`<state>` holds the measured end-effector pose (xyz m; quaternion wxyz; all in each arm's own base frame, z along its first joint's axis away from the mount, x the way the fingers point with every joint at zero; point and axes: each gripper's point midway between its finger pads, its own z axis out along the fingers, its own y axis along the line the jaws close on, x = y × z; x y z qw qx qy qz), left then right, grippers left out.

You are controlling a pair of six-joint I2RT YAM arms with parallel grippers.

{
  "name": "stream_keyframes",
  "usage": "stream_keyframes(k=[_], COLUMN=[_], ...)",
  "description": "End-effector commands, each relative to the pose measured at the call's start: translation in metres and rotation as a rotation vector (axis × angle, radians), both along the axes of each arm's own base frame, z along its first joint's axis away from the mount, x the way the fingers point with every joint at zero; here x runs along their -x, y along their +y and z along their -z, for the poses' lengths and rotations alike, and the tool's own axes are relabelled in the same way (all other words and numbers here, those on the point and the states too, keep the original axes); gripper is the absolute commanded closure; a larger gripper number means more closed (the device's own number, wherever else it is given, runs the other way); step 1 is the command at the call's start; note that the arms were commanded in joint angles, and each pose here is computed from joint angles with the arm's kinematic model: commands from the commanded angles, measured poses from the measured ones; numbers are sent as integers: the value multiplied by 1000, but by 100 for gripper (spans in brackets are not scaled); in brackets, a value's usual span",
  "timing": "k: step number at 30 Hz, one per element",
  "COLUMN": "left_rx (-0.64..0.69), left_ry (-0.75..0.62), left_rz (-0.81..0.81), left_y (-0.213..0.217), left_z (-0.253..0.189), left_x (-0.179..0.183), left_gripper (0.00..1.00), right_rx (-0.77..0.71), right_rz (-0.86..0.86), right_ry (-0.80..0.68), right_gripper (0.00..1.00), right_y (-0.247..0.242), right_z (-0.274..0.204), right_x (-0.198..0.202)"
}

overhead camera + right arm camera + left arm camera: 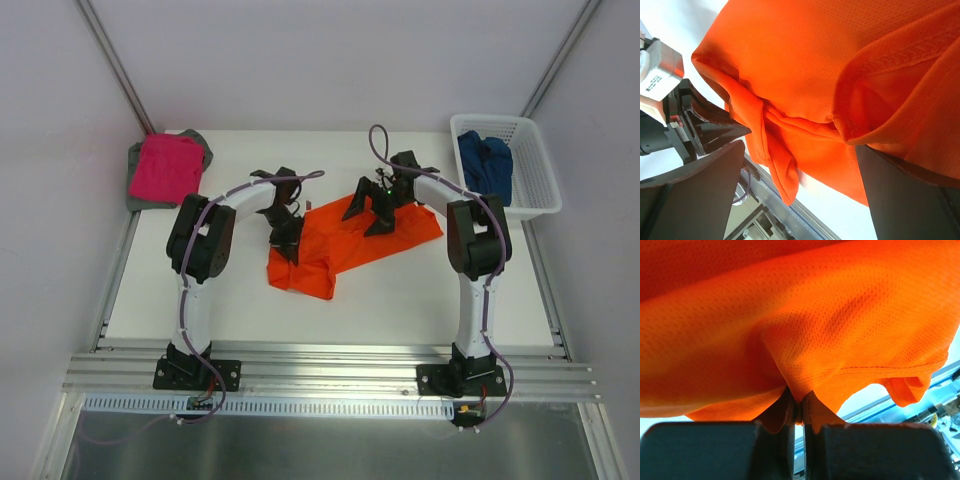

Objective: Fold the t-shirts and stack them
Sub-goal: Fold the tshirt

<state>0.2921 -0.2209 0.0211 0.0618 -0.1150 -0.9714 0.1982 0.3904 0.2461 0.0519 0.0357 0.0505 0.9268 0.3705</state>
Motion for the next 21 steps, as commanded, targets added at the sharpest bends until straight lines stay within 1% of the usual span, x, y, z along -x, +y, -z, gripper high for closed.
stream_keyframes(k=[1, 3, 6, 7, 10, 11, 12, 14, 21], left_rx=[-38, -30, -45, -47, -61, -72, -76, -85, -85], left_ry=[-58, -88, -158, -187, -232, -256, -266, -280, -317], left_rz=[10, -9, -54, -89, -135, -168, -173, -196, -219], left_y=[6, 10, 31, 45, 69, 84, 90, 102, 109], left_z=[1, -12, -33, -42, -57, -63, -66, -71, -79], left_x=[-15, -22, -42, -52, -67, -74, -77, -82, -95], left_gripper=[100, 100, 100, 100, 100, 100, 100, 100, 100], right_rx=[5, 9, 23, 32, 51, 58, 62, 62, 74], right_rz=[16, 16, 31, 34, 46, 49, 45, 44, 36], right_ry=[-28, -29, -26, -13, 7, 15, 18, 23, 18], right_gripper=[1, 1, 1, 1, 1, 1, 3, 4, 4], right_y=[-4, -5, -11, -13, -19, -20, -21, -21, -23], right_z=[-16, -16, -12, -9, -3, -1, 1, 2, 4], right_x=[1, 2, 1, 4, 6, 7, 8, 9, 11])
